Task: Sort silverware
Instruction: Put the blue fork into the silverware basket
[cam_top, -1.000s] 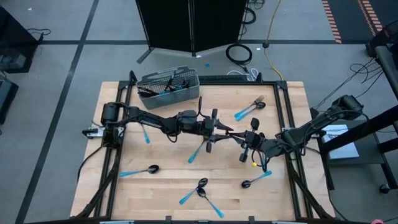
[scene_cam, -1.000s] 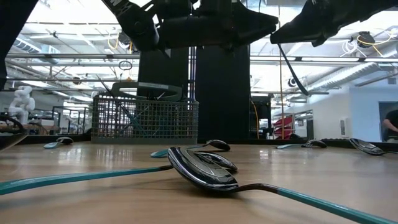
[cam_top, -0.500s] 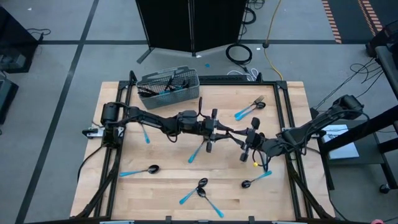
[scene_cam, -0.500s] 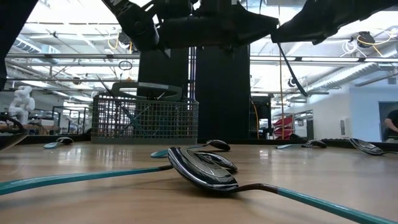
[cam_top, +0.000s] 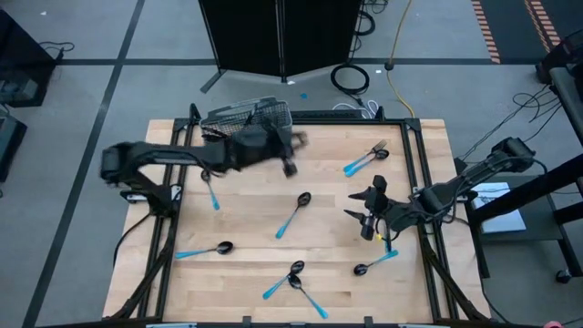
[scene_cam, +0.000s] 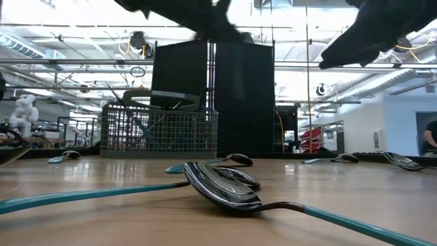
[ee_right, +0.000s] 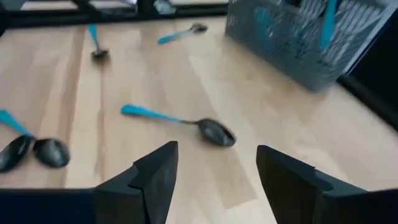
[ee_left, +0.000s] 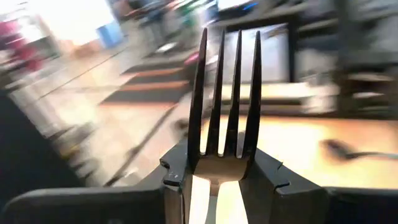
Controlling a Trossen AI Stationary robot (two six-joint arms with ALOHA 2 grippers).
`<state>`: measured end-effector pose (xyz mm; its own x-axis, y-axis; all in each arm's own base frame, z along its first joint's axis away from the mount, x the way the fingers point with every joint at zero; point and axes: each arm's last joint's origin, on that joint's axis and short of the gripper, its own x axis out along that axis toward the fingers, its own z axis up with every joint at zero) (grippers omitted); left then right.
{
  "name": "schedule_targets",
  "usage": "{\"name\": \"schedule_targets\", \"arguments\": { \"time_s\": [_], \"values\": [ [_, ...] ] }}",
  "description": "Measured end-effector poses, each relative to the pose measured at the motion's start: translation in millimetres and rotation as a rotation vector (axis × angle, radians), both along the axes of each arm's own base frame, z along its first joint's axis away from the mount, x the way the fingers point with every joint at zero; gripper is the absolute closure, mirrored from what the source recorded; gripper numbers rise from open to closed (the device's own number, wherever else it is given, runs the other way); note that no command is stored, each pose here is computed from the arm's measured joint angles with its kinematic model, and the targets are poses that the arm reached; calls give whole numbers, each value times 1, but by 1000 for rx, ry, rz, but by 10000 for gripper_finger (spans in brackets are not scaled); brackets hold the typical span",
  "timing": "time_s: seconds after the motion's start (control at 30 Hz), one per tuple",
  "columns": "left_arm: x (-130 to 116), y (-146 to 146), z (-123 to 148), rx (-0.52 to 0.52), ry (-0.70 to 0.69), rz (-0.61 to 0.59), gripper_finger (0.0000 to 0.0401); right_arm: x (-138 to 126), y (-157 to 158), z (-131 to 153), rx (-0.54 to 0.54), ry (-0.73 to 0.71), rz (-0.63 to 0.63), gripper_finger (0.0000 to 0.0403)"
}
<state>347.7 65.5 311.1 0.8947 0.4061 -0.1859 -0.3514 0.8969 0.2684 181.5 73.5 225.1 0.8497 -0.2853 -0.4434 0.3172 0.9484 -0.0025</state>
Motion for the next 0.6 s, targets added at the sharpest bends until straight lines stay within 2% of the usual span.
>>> {"name": "schedule_targets", "arguments": {
  "time_s": [0.07,0.2,0.33,0.5,0.6],
  "values": [
    [-20,13,15,-1,8,93,315,1,1,-4,-9,32,6,190],
    [-52,43,30,-87,1,229,315,4,2,-11,-24,79,19,193],
    [-70,64,33,-137,-2,289,315,5,3,-16,-33,113,23,194],
    [-81,101,16,-179,49,411,315,4,3,-18,-38,129,25,194],
    [-88,120,4,-212,72,445,315,4,3,-18,-23,131,31,194]
  ]
}}
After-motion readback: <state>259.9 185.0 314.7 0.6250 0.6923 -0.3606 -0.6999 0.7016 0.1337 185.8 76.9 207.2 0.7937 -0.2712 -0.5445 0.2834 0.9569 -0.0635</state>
